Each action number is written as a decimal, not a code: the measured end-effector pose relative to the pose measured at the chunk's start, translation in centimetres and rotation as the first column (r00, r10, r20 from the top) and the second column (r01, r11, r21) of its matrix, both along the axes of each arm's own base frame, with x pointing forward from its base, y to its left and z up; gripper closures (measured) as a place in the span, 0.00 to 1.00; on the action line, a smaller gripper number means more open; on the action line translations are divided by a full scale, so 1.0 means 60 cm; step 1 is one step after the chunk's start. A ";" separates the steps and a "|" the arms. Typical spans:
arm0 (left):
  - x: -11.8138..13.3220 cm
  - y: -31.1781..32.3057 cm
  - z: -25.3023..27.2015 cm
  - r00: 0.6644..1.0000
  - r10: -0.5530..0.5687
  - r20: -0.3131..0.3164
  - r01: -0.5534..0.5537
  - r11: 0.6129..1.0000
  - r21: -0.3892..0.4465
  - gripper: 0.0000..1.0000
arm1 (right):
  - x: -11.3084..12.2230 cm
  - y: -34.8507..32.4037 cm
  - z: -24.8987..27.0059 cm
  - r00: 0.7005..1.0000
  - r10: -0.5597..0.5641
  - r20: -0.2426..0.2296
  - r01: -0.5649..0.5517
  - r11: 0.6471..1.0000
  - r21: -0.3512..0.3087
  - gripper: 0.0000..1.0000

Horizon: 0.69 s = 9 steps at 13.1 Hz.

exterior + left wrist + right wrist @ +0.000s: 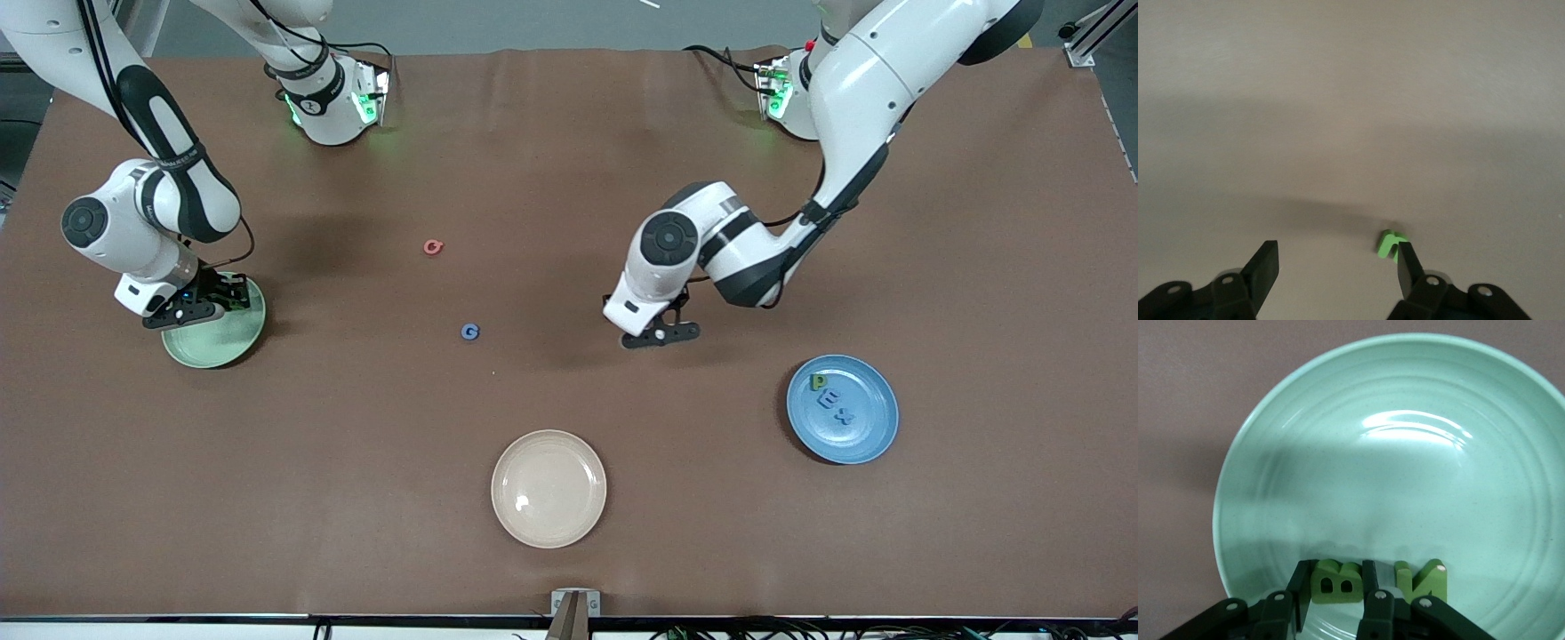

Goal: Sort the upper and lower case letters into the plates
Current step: 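Grasp the green n with the left gripper while the right gripper withdraws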

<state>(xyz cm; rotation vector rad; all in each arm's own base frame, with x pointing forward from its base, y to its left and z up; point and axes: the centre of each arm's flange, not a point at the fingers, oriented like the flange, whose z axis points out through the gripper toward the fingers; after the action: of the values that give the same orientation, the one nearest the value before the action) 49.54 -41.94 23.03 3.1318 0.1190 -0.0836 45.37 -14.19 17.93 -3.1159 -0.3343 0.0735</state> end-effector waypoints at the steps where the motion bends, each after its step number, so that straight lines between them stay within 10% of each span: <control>1: -0.012 -0.015 -0.012 0.999 -0.043 0.025 0.044 0.999 -0.007 0.26 | 0.000 0.000 0.000 1.000 0.000 0.001 0.000 1.000 0.000 0.65; 7: -0.044 -0.054 -0.059 0.984 -0.160 0.074 0.162 0.987 -0.018 0.32 | 0.029 0.038 0.072 0.999 -0.014 -0.044 0.015 1.000 0.023 0.04; 9: -0.052 -0.059 -0.068 0.979 -0.185 0.079 0.187 0.982 -0.009 0.37 | 0.059 0.112 0.144 0.993 -0.048 -0.103 0.051 0.998 0.025 0.00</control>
<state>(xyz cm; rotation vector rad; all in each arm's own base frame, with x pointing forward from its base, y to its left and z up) 46.41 -45.51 18.98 3.1162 -0.1747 0.0366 48.88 -7.45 26.57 -3.0764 -0.2538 0.2257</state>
